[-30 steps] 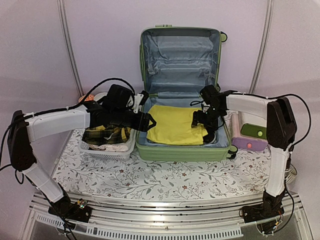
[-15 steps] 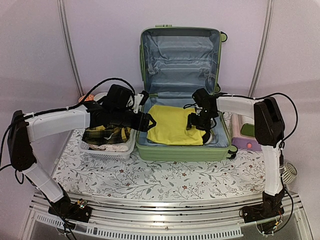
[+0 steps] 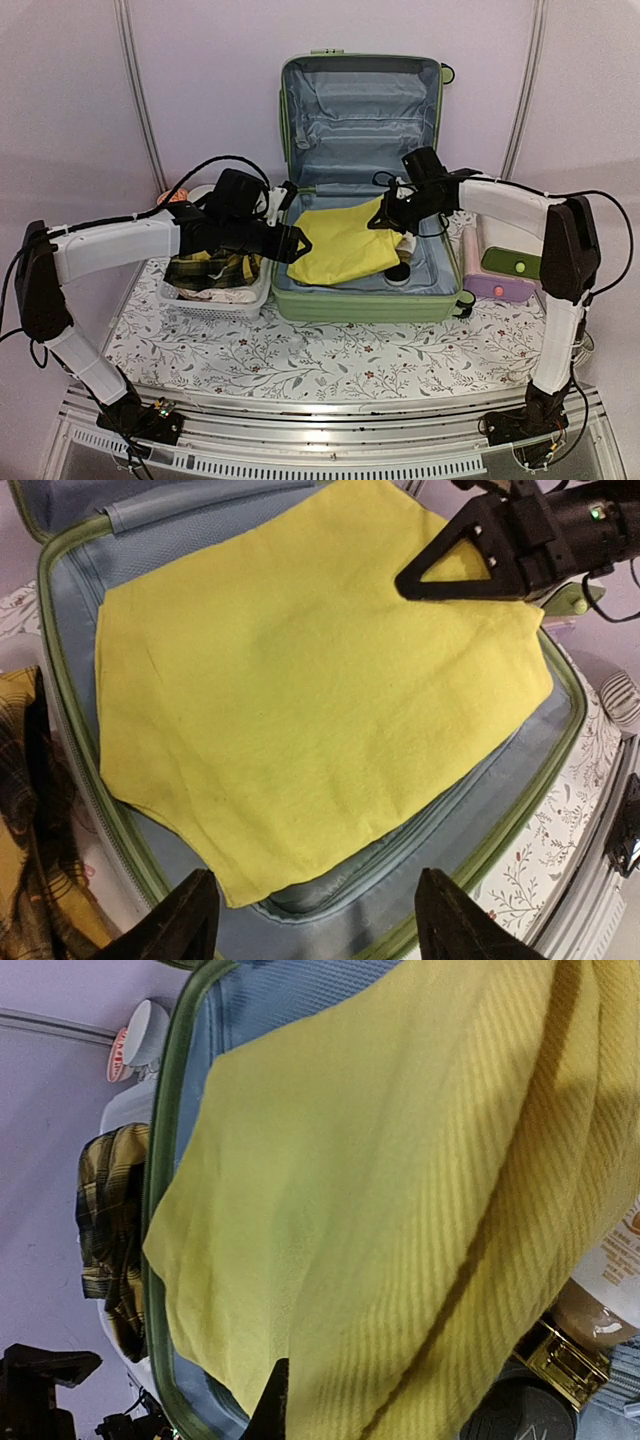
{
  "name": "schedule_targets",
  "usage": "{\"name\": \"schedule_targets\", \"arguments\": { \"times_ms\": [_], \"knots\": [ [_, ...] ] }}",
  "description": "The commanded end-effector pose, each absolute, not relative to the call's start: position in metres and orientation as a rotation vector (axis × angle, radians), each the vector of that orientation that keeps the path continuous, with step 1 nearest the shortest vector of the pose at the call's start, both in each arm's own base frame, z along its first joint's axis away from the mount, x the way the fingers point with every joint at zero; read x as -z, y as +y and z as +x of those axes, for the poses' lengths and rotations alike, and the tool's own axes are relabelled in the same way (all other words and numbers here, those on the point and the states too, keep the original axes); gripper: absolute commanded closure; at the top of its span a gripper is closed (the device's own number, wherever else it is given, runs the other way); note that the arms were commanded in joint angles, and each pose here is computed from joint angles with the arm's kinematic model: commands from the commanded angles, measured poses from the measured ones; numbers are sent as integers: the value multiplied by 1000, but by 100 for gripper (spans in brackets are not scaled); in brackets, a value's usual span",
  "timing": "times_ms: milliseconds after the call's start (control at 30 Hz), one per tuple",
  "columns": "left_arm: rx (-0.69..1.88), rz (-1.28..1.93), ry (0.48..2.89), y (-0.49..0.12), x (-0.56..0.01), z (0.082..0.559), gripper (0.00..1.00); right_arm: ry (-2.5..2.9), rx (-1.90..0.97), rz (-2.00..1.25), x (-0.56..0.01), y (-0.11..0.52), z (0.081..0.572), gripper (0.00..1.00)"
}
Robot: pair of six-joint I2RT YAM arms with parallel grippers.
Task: Open, take out, and arrange the luggage
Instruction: Pick up the clothes from the opened luggage.
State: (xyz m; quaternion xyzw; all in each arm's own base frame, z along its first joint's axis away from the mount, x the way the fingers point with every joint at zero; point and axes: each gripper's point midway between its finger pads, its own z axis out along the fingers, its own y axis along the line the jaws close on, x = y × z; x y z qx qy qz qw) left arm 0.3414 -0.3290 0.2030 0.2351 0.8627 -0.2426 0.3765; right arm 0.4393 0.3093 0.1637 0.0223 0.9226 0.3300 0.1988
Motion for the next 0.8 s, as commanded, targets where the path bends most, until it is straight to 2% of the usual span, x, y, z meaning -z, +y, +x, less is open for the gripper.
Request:
{"name": "schedule_targets", "arguments": {
  "times_ms": [0, 500, 700, 767],
  "knots": [
    [637, 606, 2175, -330, -214, 340, 30, 2396, -1105, -22, -243, 330, 433, 97],
    [691, 629, 2154, -331, -225, 328, 30, 2414, -1000, 68, -250, 301, 411, 97],
    [849, 838, 2045, -365, -235, 286, 30, 2482, -907, 150, -232, 275, 386, 97],
    [835, 929, 1997, -376, -234, 270, 26, 2513, -886, 178, -225, 268, 376, 98]
  ]
}}
